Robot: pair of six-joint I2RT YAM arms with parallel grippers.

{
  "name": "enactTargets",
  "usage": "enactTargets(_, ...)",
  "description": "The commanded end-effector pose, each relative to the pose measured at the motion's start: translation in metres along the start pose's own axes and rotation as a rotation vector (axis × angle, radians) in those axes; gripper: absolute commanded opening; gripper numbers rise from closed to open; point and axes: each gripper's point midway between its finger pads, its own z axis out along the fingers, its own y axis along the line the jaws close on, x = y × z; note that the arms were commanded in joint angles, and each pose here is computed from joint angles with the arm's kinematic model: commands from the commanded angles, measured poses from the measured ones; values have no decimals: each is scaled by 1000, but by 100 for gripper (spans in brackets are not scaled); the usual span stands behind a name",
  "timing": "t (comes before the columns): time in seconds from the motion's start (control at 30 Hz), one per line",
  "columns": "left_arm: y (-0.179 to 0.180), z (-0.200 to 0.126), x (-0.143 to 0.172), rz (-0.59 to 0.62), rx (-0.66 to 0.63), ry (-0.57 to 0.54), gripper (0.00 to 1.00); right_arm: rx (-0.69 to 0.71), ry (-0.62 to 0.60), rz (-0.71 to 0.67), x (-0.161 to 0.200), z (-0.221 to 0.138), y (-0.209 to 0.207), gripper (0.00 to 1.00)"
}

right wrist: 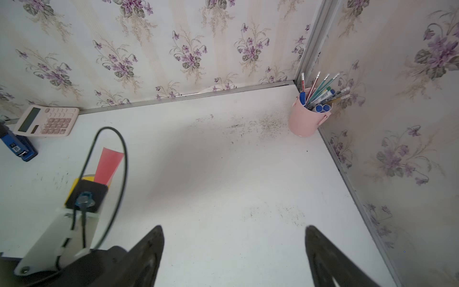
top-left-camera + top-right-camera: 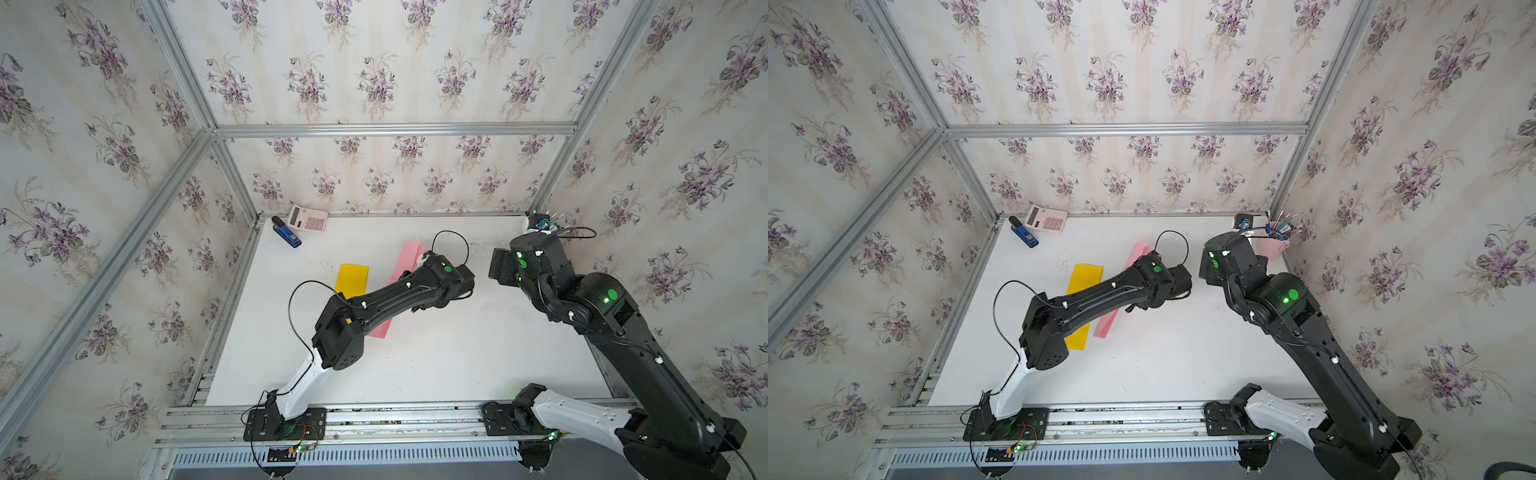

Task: Fold the rectangular paper in half along the long edge
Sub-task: Place the paper at the center of the board.

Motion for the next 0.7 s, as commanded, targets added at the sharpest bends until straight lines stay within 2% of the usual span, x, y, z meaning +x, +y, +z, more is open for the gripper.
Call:
enactTargets(0.0, -31, 14, -11, -82, -8, -64, 0, 17, 6, -12, 9, 3, -4, 88)
enactTargets(0.1, -62, 29, -12, -99, 11, -75, 0, -1, 26, -16, 18, 7, -2, 90)
enactTargets(0.3, -103, 45, -9, -99, 24, -85, 0, -41, 57, -47, 29, 11, 6, 95)
enactTargets(0.37, -112, 48, -9, -107, 45, -85, 2, -42, 62, -59, 31, 13, 7, 100)
enactTargets(0.47, -122, 45, -9, -113, 78, -89, 15, -33, 66, -63, 33, 15, 6, 100)
enactTargets(0.57, -128, 37, -12, -124, 122, -108, 37, -38, 57, -45, 35, 16, 7, 100)
enactTargets(0.67, -131, 22, -17, -128, 169, -143, 54, -34, 45, -29, 36, 18, 6, 100)
